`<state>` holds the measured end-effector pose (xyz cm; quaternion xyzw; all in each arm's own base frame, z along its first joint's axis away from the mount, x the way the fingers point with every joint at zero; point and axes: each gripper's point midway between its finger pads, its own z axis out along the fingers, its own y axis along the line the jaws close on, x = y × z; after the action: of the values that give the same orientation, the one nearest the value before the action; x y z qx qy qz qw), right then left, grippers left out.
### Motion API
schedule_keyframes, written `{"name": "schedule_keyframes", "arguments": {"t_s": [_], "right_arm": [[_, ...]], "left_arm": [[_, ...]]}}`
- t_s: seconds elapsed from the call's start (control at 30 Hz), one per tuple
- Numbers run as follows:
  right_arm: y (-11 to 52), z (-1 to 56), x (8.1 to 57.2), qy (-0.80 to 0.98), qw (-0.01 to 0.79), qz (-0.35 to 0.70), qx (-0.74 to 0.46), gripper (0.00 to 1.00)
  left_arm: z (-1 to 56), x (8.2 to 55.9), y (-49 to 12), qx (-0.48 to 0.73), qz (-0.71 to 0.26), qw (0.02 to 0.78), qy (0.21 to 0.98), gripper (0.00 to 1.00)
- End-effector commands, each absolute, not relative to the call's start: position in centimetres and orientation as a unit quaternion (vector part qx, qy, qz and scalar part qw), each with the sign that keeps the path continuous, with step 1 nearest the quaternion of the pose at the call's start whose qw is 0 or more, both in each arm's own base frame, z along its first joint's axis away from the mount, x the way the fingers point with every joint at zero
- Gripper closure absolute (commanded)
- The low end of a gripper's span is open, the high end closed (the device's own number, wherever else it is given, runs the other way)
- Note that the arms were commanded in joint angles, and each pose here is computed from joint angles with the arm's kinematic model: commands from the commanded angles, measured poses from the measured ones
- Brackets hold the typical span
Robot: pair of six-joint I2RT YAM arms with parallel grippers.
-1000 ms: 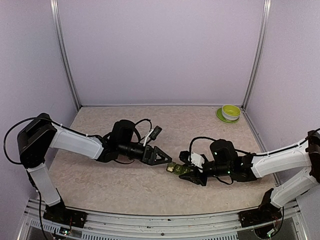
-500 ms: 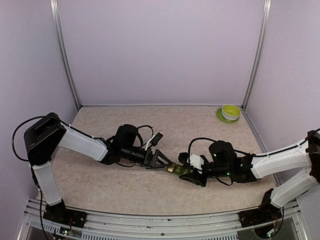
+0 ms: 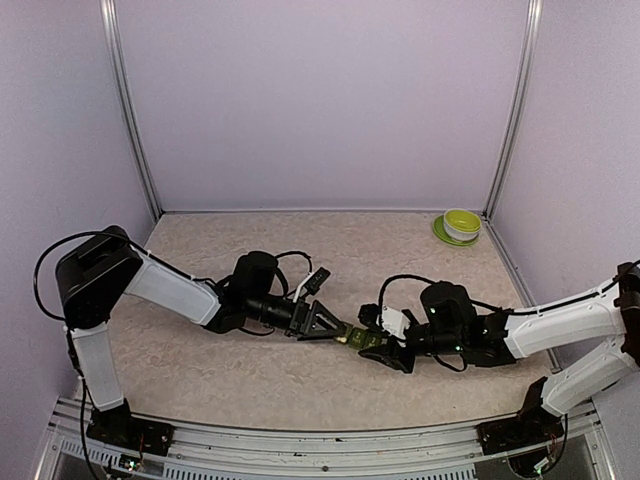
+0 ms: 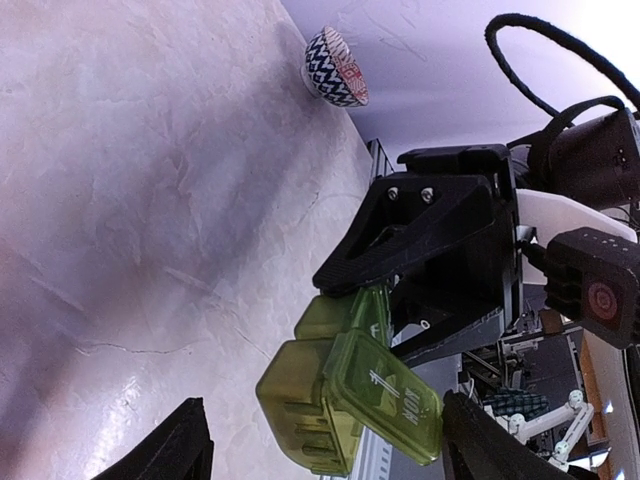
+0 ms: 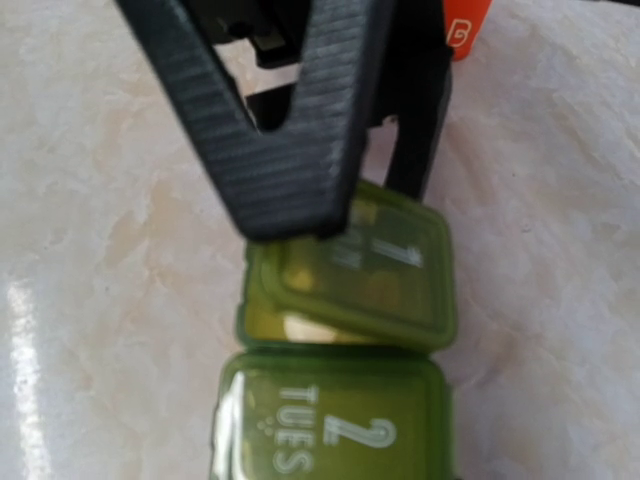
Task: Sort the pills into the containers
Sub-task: Close the lid of the pill container in the compartment of the pill container.
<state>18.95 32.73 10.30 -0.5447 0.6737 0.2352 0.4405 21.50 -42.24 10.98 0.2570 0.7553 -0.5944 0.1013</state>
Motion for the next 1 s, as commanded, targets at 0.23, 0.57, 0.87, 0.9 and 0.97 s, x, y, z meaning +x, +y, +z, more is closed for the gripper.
{"name": "schedule_keyframes", "arguments": {"t_s": [0.23,0.57,0.87,0.9,0.97], "right_arm": [[32.85,11.47,18.79,0.66,0.464,0.239,-0.541,0.63],[32.73,11.39,18.85,0.661,0.465,0.236,-0.54,0.62],[32.71,11.35,18.96,0.661,0.466,0.233,-0.539,0.62],[32.69,11.22,18.94,0.662,0.465,0.233,-0.54,0.63],[32.74,11.25,18.95,0.662,0.465,0.234,-0.54,0.62]], "left_arm": [[11.11,20.64,-43.11,0.265,-0.613,0.087,0.74,0.35],[11.23,20.6,-43.27,0.261,-0.619,0.083,0.736,0.44],[11.39,20.44,-43.48,0.261,-0.627,0.078,0.73,0.58],[11.41,20.41,-43.52,0.26,-0.628,0.078,0.729,0.59],[11.5,20.38,-43.53,0.26,-0.63,0.076,0.728,0.6]]}}
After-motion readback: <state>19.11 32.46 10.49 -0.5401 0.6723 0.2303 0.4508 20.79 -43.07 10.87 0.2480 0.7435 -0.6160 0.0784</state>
